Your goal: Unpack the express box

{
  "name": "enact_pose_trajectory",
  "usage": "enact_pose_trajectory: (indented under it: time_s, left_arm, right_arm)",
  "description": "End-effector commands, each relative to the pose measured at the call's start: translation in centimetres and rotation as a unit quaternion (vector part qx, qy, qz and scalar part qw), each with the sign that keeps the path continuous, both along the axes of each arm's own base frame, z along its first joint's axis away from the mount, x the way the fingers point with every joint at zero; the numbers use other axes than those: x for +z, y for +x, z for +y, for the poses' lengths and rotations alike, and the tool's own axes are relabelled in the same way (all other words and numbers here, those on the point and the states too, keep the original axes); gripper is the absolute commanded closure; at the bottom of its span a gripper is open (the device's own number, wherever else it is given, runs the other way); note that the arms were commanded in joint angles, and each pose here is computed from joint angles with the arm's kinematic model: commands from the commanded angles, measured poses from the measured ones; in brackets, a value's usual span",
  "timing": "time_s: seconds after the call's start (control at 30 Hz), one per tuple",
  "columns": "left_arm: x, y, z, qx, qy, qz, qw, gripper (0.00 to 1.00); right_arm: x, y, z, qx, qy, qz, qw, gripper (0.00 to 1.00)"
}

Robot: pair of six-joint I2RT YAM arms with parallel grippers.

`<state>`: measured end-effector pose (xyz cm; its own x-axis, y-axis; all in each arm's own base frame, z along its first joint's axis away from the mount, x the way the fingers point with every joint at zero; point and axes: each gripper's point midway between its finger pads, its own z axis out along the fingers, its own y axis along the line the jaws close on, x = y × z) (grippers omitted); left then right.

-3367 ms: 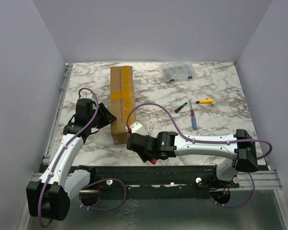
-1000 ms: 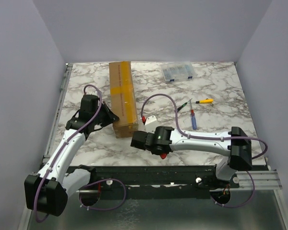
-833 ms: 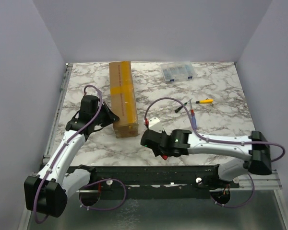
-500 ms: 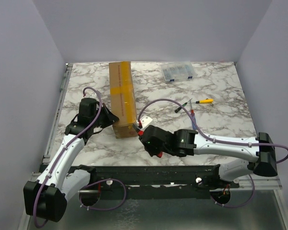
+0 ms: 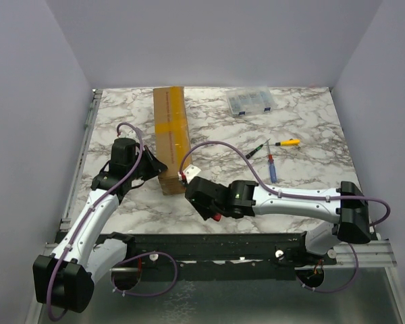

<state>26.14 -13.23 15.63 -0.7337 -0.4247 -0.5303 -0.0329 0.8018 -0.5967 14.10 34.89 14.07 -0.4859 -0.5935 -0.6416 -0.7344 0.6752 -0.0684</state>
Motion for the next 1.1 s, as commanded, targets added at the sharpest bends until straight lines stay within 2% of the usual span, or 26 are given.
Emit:
enact_pose_trajectory:
  time_s: [0.0,0.4,0.73,1.07]
  left_arm:
    - [-6.4,-5.1,2.4,0.005,0.072,0.141,0.987,1.00]
    - [-6.6,-5.1,2.7,0.010,0.078,0.147,0.986,1.00]
    - [-6.7,-5.1,2.8,0.013,0.080,0.150,0.985,1.00]
    - [-6.7,-5.1,2.9,0.016,0.083,0.151,0.985,1.00]
  right_arm:
    - [0.0,0.8,-0.6,-0.022,-0.016,-0.001,1.000,1.00]
    - [-0.7,2.0,-1.9,-0.057,-0.033,0.003,0.998,1.00]
    - [-0.1,1.0,-0.7,-0.013,-0.007,0.023,1.000,1.00]
    - [-0.7,1.9,-1.0,-0.038,-0.027,0.012,0.999,1.00]
